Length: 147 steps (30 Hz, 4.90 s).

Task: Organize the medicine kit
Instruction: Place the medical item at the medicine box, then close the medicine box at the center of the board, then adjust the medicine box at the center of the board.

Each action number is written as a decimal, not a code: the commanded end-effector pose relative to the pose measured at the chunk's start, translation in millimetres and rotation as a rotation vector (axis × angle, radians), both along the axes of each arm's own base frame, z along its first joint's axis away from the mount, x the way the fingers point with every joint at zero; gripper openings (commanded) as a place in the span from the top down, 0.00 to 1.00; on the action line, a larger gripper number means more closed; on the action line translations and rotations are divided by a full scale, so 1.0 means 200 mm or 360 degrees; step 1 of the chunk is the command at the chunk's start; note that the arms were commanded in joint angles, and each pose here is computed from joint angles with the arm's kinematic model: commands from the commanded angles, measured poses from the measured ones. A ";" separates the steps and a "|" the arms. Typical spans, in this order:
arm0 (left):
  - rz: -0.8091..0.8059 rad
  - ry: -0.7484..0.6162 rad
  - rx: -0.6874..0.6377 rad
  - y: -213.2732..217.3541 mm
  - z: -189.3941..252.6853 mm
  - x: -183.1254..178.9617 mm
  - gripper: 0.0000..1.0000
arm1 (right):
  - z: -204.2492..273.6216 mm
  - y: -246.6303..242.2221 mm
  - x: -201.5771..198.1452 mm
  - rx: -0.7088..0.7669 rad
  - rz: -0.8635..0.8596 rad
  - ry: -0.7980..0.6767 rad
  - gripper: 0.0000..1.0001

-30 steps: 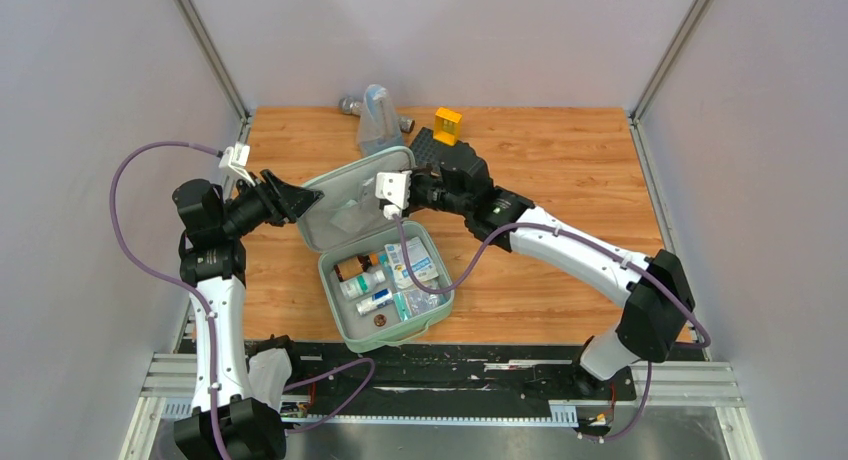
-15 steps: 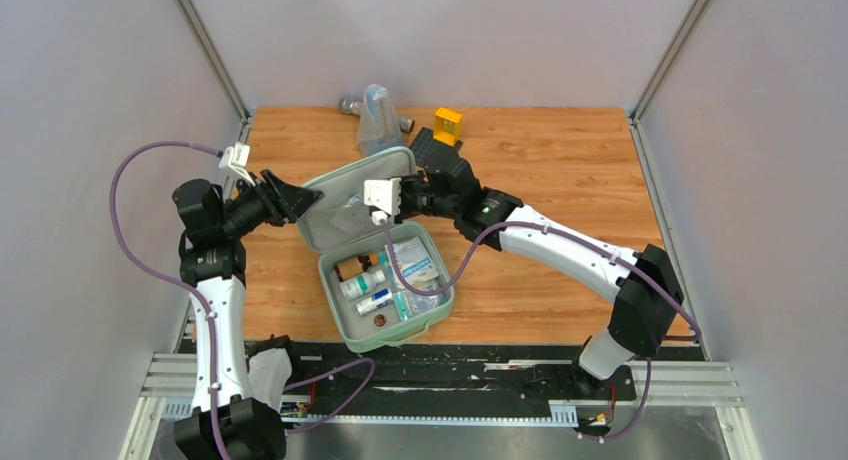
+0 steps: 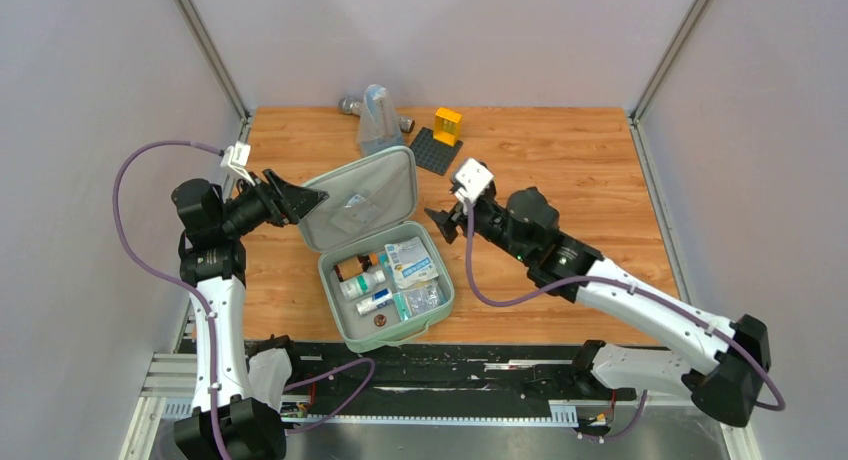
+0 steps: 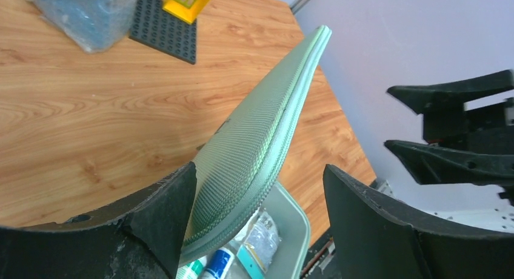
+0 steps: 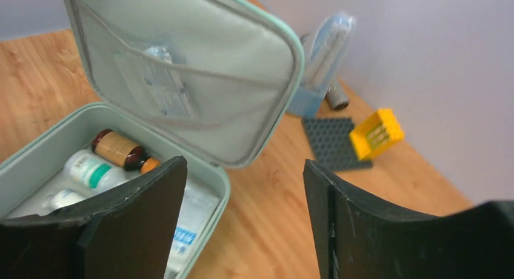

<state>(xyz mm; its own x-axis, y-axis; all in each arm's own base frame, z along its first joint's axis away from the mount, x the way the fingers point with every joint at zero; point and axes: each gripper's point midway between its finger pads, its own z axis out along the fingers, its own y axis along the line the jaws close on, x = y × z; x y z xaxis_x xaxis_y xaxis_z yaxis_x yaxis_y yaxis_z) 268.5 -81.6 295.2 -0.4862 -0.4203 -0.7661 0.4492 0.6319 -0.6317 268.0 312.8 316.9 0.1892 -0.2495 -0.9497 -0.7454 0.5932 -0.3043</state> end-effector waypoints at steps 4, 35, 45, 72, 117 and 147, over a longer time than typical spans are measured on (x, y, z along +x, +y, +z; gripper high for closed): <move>-0.0206 -0.0143 -0.0040 -0.09 0.19 -0.13 0.14 | -0.42 -0.25 -0.13 0.0487 -0.0448 0.0864 0.17; 0.0701 0.0566 -0.0034 0.17 -0.18 -0.18 0.14 | -0.65 -0.38 -0.16 0.0622 -0.0788 0.1685 0.09; 0.0855 0.1023 0.0088 0.12 -0.56 -0.32 0.00 | -0.83 -0.09 -0.25 0.0377 -0.0424 0.2120 0.11; 0.0376 0.1190 0.0052 -0.37 -0.88 -0.41 0.02 | -0.96 -0.02 -0.20 0.0400 -0.0442 0.2377 0.08; -0.0276 0.0400 0.0556 -1.01 -0.60 0.18 0.00 | -0.99 -0.74 -0.32 0.1216 -0.0854 0.2468 0.00; -0.0616 0.0516 0.0412 -1.12 -0.79 -0.20 0.11 | -0.85 -0.58 0.45 0.0895 -0.0529 0.2413 0.02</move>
